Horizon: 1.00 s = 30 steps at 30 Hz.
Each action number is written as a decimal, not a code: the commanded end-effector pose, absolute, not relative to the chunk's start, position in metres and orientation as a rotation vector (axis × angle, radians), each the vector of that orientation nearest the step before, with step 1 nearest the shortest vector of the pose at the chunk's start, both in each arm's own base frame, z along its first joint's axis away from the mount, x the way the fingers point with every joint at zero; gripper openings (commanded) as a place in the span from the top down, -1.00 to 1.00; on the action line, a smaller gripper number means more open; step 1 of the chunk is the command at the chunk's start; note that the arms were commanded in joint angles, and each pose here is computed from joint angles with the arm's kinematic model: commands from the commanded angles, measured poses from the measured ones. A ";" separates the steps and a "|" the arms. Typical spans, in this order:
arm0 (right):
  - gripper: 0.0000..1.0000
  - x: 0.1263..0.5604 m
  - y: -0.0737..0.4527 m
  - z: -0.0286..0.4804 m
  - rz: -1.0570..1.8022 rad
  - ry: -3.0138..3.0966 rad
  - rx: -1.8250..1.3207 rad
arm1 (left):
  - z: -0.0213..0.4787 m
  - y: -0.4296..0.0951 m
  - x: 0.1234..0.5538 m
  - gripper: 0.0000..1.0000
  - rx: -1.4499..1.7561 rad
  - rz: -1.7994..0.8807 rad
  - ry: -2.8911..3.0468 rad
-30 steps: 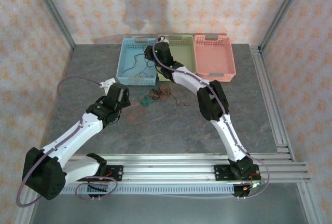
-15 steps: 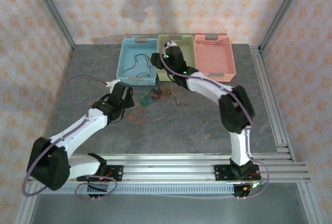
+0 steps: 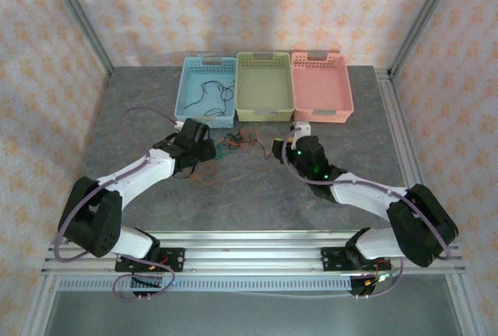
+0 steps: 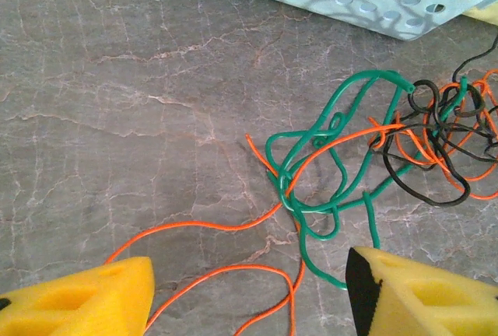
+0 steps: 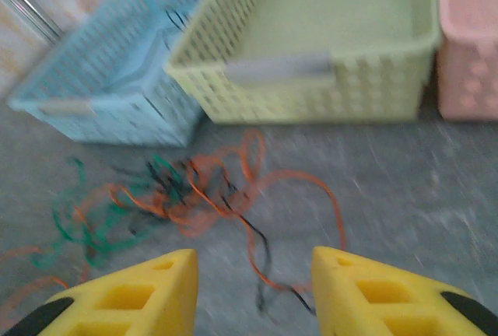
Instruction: Untangle the cables
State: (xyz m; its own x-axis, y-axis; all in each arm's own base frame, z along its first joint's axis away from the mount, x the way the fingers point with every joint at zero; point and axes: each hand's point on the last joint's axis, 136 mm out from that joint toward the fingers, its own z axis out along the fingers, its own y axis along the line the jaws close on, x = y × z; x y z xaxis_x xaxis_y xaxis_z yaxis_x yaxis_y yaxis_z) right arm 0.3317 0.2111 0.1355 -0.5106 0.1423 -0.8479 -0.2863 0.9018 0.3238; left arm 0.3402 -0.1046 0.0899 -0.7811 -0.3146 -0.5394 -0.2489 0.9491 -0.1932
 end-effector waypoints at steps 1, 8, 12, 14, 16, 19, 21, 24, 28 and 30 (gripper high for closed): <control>0.16 0.335 0.208 0.157 0.538 1.929 -0.083 | 0.093 -0.103 0.356 -0.36 -0.364 -0.105 2.469; 0.23 0.332 0.220 0.143 0.646 1.926 -0.068 | 0.083 -0.111 0.382 -0.30 -0.279 0.002 2.469; 0.23 0.329 0.216 0.151 0.644 1.901 -0.066 | 0.076 -0.126 0.398 -0.22 -0.257 -0.022 2.474; 0.24 0.329 0.212 0.152 0.624 1.892 -0.061 | 0.070 -0.131 0.404 -0.14 -0.238 0.004 2.485; 0.24 0.329 0.210 0.153 0.615 1.886 -0.062 | 0.066 -0.130 0.404 -0.04 -0.225 0.040 2.494; 0.25 0.330 0.212 0.153 0.622 1.891 -0.066 | 0.069 -0.130 0.403 0.13 -0.214 0.058 2.484; 0.26 0.330 0.214 0.151 0.630 1.898 -0.072 | 0.078 -0.130 0.402 0.39 -0.203 0.067 2.458; 0.26 0.330 0.215 0.150 0.636 1.899 -0.063 | 0.092 -0.134 0.398 1.00 -0.156 0.082 2.432; 0.27 0.328 0.217 0.153 0.664 1.883 -0.070 | 0.110 -0.145 0.388 1.00 -0.107 0.034 2.398; 0.28 0.327 0.218 0.156 0.672 1.875 -0.082 | 0.122 -0.160 0.379 1.00 -0.042 -0.011 2.377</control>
